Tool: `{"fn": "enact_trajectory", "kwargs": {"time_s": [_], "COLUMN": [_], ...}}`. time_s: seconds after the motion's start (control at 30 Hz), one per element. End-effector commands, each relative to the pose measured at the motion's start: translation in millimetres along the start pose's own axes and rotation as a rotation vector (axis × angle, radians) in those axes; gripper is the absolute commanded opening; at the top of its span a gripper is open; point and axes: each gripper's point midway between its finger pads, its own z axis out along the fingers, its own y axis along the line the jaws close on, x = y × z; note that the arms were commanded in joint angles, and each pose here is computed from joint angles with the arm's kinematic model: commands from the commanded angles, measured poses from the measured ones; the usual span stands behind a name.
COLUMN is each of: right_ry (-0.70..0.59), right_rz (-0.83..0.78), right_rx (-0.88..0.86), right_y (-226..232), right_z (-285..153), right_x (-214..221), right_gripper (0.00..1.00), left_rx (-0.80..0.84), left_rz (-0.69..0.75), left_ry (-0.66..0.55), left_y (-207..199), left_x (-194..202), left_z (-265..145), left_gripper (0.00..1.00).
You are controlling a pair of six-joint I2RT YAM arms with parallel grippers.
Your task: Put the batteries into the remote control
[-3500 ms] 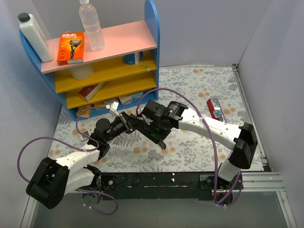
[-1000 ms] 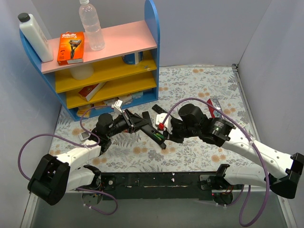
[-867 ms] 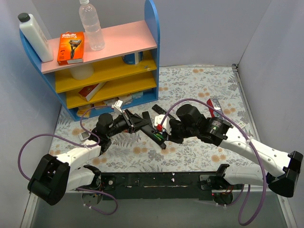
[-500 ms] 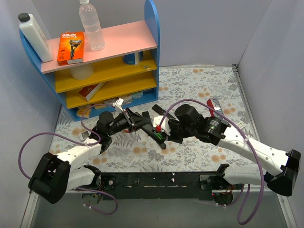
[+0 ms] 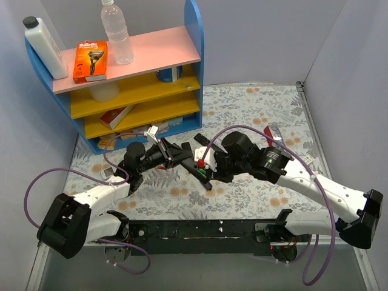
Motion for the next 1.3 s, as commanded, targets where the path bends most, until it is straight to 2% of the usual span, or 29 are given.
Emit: {"fn": "enact_trajectory", "kwargs": {"time_s": [0.0, 0.17, 0.53, 1.27], "right_ry": [-0.026, -0.05, -0.077, -0.055], "right_rz": [-0.01, -0.01, -0.009, -0.01], "right_rx": [0.037, 0.036, -0.009, -0.043], "right_y": [-8.8, -7.1, 0.1, 1.0], "right_z": [-17.2, -24.8, -25.9, -13.0], "right_x": [-15.7, -22.9, -31.0, -26.7], "right_gripper": [0.34, 0.35, 0.22, 0.16], "left_rx": [0.073, 0.077, 0.089, 0.114], "left_rz": [0.038, 0.046, 0.058, 0.076], "left_ry": [0.002, 0.007, 0.017, 0.041], "left_y": [-28.2, -29.3, -34.1, -42.7], "left_x": [-5.2, -3.8, -1.7, 1.7], "left_z": [1.4, 0.7, -1.4, -3.0], "left_gripper": [0.0, 0.0, 0.0, 0.0]}}
